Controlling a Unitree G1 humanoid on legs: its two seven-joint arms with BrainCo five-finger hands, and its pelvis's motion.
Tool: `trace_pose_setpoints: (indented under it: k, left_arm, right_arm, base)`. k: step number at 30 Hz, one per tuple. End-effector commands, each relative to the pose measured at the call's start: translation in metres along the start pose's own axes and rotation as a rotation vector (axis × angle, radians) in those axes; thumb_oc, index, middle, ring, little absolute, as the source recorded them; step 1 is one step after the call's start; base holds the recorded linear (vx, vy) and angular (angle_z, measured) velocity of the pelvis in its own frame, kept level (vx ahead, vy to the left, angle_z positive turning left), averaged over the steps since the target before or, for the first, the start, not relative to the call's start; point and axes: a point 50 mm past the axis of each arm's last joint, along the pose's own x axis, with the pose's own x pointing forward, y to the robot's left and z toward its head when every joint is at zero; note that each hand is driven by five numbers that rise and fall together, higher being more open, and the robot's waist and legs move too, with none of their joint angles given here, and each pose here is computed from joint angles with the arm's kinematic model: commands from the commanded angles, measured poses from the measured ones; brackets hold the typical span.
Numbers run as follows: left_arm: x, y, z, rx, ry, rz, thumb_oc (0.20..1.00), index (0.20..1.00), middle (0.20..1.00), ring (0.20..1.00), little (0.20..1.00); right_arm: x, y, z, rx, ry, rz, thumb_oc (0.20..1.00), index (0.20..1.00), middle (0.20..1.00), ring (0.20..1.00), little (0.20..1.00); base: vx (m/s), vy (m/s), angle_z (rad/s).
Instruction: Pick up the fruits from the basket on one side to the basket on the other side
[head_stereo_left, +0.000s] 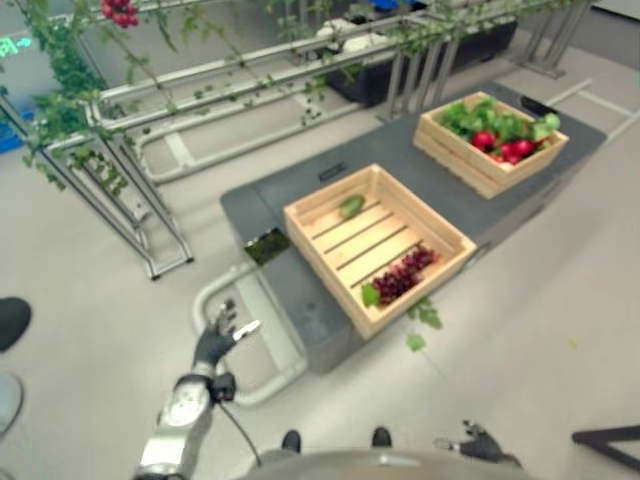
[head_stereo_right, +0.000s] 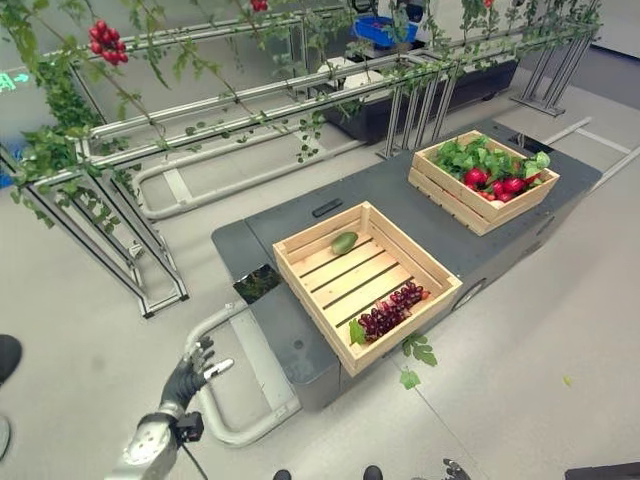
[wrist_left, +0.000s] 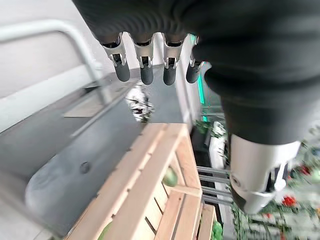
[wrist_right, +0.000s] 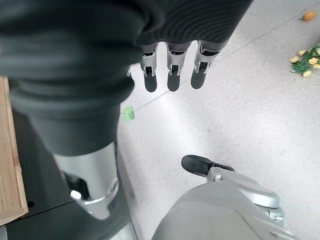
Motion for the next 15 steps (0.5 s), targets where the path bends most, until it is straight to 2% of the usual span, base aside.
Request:
trace_pose_setpoints:
  k: [1, 8, 15]
  left_arm:
    - [0.014, 0.016, 0.049, 0.125, -0.188, -0.001, 1.000, 1.000, 1.000, 1.000, 1.000]
    - [0.032, 0.017, 0.092, 0.175, -0.313, -0.025, 1.000, 1.000, 1.000, 1.000, 1.000]
    - [0.050, 0.012, 0.149, 0.327, -0.473, -0.053, 1.000, 1.000, 1.000, 1.000, 1.000]
  right_arm:
    - [0.005, -0.005, 0.022, -0.002, -0.044, 0.005, 1.000, 1.000, 1.000, 1.000, 1.000]
    - [0.007, -0.007, 0.023, -0.023, -0.024, 0.013, 1.000, 1.000, 1.000, 1.000, 1.000]
    - [0.009, -0.012, 0.030, -0.029, -0.030, 0.008, 1.000, 1.000, 1.000, 1.000, 1.000]
  base:
    - [0.01, -0.004, -0.12]
    - [0.00, 0.000, -0.02]
    - [0.00, 0.000, -0.01]
